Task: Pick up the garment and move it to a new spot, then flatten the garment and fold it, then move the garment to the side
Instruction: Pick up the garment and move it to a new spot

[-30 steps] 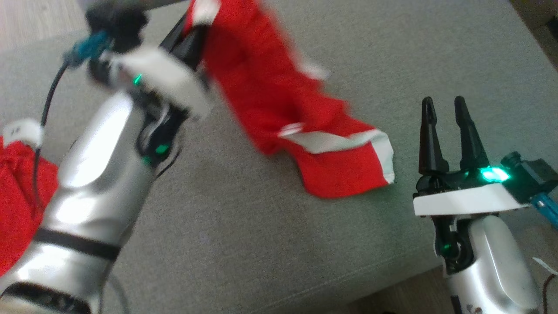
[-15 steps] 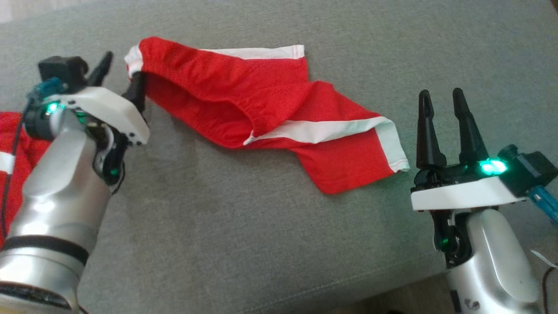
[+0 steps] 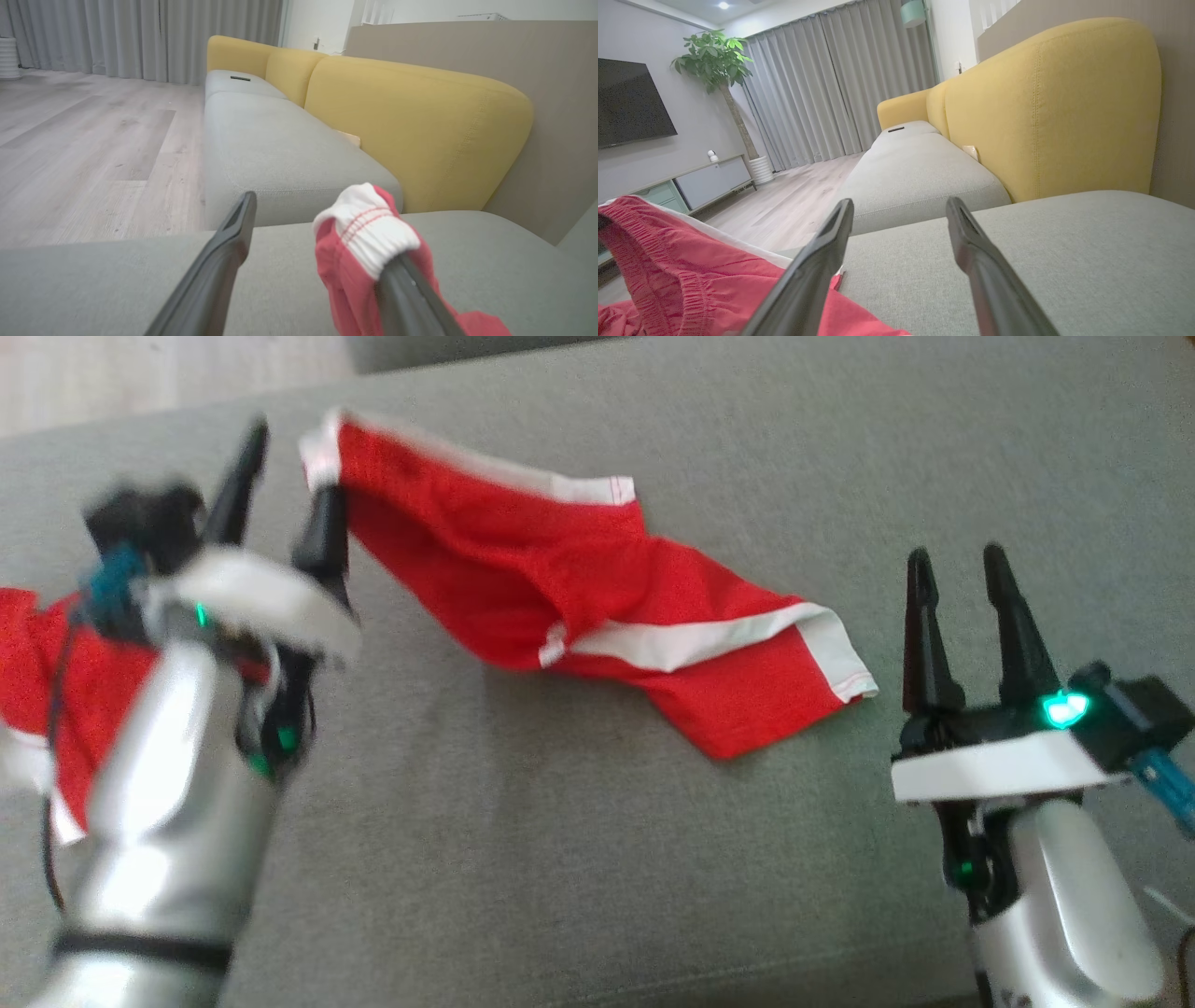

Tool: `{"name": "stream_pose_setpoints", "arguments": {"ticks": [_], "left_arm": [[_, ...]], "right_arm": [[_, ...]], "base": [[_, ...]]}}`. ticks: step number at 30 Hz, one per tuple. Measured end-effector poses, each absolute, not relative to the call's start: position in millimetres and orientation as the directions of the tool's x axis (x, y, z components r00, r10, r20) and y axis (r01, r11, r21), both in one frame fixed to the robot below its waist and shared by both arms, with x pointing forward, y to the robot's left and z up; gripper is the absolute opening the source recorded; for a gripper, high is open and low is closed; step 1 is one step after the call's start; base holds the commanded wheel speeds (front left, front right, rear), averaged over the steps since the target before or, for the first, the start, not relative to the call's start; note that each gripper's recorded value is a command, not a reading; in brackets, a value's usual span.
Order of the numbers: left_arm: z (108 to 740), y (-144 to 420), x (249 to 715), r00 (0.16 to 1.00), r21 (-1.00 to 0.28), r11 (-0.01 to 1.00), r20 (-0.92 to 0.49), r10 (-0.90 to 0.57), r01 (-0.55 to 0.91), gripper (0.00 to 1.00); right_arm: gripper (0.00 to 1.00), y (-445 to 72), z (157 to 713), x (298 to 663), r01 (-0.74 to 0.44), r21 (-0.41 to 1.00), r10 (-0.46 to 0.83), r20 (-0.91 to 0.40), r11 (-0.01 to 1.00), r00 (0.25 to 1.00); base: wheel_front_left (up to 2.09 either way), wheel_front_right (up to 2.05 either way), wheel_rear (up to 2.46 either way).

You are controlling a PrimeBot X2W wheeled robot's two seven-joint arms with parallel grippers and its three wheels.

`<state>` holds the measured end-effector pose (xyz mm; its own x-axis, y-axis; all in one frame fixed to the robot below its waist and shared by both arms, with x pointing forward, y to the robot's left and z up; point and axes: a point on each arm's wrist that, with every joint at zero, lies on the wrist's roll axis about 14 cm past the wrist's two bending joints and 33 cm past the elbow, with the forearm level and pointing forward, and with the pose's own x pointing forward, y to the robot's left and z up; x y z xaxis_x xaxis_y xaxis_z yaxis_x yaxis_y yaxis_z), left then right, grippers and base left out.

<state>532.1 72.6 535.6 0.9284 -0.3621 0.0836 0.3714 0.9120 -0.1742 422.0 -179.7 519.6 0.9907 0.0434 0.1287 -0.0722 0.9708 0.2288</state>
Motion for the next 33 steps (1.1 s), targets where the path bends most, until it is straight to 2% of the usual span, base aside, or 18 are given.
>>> {"name": "stream_pose_setpoints", "arguments": {"ticks": [8,15,20,33], "left_arm": [[528,102,446,0.959,-0.184,0.943,0.113,-0.261,0.278,1.00],[523,108,391,0.969,-0.193,0.952,0.120,-0.216,0.237,1.00],[523,114,374,0.973,-0.186,0.959,0.127,-0.194,0.215,1.00],[523,130,365,0.981,-0.181,0.970,0.128,-0.144,0.166,1.00]], "right_arm": [[1.00,-170,518,398,-0.091,0.223,0.065,0.119,0.971,0.991],[1.00,-164,517,384,-0.105,0.221,0.080,0.118,0.970,0.990],[1.00,-158,519,379,-0.122,0.211,0.098,0.123,0.970,0.988],[1.00,-151,520,382,-0.143,0.212,0.118,0.127,0.967,0.985]], "base": [[0.00,0.00,0.00],[0.00,0.00,0.00],[0.00,0.00,0.00],[0.00,0.00,0.00]]}}
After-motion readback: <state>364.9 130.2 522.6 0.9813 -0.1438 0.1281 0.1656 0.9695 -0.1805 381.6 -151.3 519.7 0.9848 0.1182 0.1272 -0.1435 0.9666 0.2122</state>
